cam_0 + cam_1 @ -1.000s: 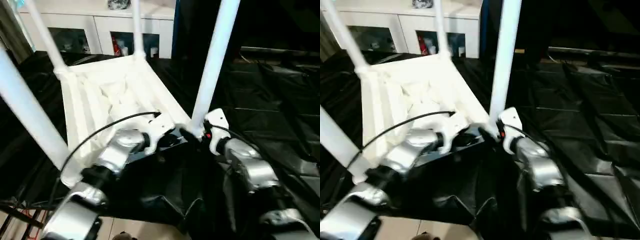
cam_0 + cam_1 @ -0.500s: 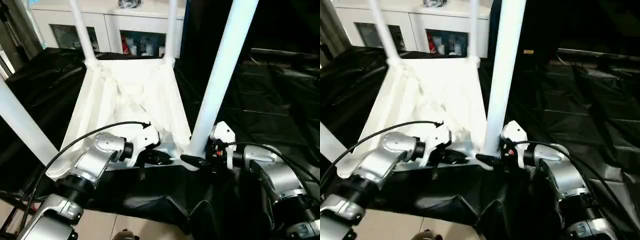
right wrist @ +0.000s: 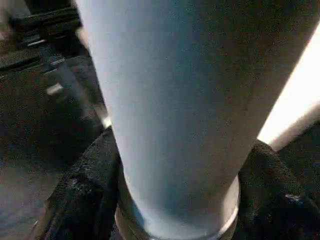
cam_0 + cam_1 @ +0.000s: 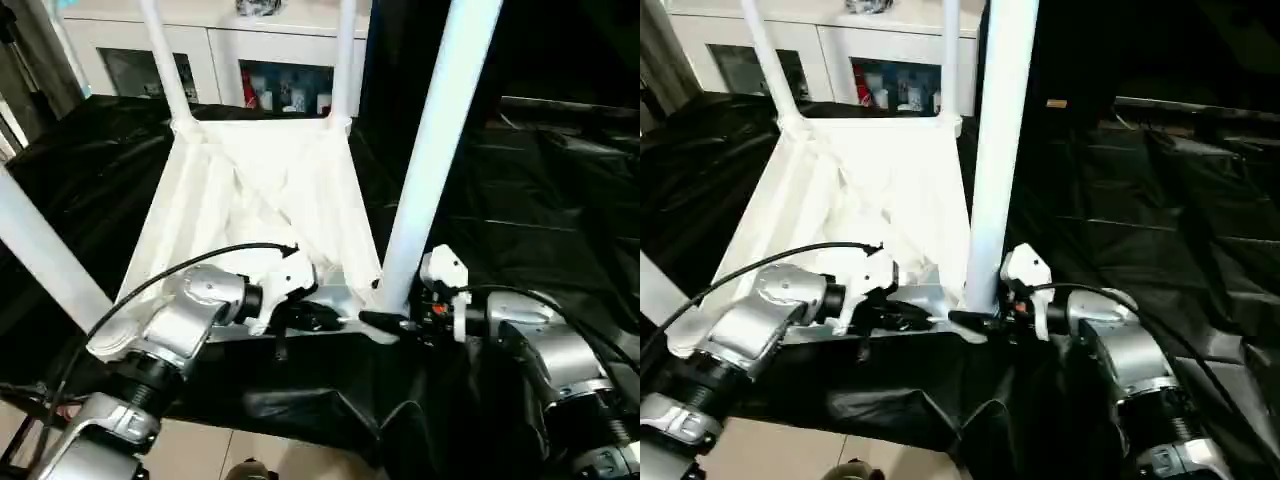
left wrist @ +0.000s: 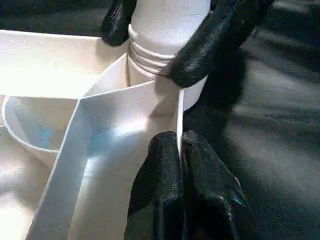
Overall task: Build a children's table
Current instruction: Rotate leg to tighten
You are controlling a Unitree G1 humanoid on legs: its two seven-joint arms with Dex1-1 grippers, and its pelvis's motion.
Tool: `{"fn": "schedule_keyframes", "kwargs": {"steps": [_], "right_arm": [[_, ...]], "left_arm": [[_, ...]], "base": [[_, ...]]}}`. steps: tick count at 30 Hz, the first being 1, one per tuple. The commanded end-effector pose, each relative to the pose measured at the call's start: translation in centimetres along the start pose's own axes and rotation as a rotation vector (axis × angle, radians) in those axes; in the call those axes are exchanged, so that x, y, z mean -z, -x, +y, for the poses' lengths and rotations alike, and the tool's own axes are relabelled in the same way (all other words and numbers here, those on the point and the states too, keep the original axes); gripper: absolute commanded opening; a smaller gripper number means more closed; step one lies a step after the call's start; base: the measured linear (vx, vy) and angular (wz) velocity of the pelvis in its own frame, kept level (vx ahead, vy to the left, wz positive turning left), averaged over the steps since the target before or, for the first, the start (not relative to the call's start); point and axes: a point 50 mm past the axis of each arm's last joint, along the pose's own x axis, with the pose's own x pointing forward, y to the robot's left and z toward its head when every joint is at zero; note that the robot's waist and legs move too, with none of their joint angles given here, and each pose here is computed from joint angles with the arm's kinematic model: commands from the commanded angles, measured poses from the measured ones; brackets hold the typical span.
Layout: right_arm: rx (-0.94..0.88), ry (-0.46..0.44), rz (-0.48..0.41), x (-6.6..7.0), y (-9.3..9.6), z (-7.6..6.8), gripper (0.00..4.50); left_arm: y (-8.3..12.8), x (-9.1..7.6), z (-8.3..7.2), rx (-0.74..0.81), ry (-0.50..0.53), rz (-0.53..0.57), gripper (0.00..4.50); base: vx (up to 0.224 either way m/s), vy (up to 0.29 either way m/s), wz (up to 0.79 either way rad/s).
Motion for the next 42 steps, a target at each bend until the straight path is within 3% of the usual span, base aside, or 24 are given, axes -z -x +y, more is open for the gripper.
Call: {"fn": "schedule_keyframes", "kwargs": {"steps": [1,4,8,9,13,15,16,18,22,26,32,38,39,42], "right_arm": [[0.136,-0.018,0.035,0.3,-0.8,-0.9,2.68],[0.33,-0.102,0.044,0.9,-2.5,-1.2,2.68],[0.396,-0.131,0.052,1.0,-3.7,-0.8,2.68],[0.489,-0.11,0.049,0.4,-5.4,-0.6,2.68],[0.463,-0.087,0.029,-0.2,-6.1,-0.2,2.68],[0.393,-0.169,-0.049,-0.8,-6.3,0.2,2.68],[0.393,-0.169,-0.049,-0.8,-6.3,0.2,3.23],[0.367,-0.176,-0.071,-1.1,-6.0,0.1,3.4],[0.303,-0.062,-0.062,-1.3,-4.9,-0.4,3.46],[0.13,0.028,-0.064,-1.5,-3.1,-0.2,3.46],[-0.122,0.111,0.002,-1.2,-0.1,0.4,3.46],[-0.198,0.125,0.032,-0.7,1.2,0.3,3.46],[-0.204,0.124,0.031,-0.8,1.3,0.3,3.2],[-0.223,0.108,0.008,-1.0,1.3,0.4,3.01]], "left_arm": [[-0.6,-2.1,0.8,-0.076,-0.034,-0.077,0.0],[-2.3,-3.3,1.8,-0.201,0.009,-0.102,0.0],[-3.5,-4.2,2.1,-0.267,0.027,-0.118,0.0],[-5.0,-5.1,2.0,-0.304,0.018,-0.127,0.0],[-5.5,-5.5,1.7,-0.28,0.013,-0.138,0.0],[-5.6,-5.4,1.5,-0.248,0.013,-0.15,0.0],[-5.6,-5.4,1.5,-0.248,0.013,-0.15,0.0],[-5.2,-5.1,1.5,-0.226,0.002,-0.151,0.0],[-4.2,-4.4,1.3,-0.149,-0.033,-0.156,0.0],[-3.0,-3.8,0.7,-0.058,-0.071,-0.158,0.0],[-0.9,-2.8,-0.2,0.094,-0.096,-0.131,0.0],[0.6,-1.7,-1.0,0.183,-0.083,-0.109,0.0],[0.7,-1.7,-1.0,0.187,-0.081,-0.109,0.0],[1.0,-1.6,-1.4,0.205,-0.07,-0.111,0.0]], "base": [[0.0,0.0,0.0],[0.0,0.0,0.0],[0.0,0.0,0.0],[0.0,0.0,0.0],[0.0,0.0,0.0],[0.0,0.0,0.0],[0.0,0.0,0.0],[0.0,0.0,0.0],[0.0,0.0,0.0],[0.0,0.0,0.0],[0.0,0.0,0.0],[0.0,0.0,0.0],[0.0,0.0,0.0],[0.0,0.0,0.0]]}}
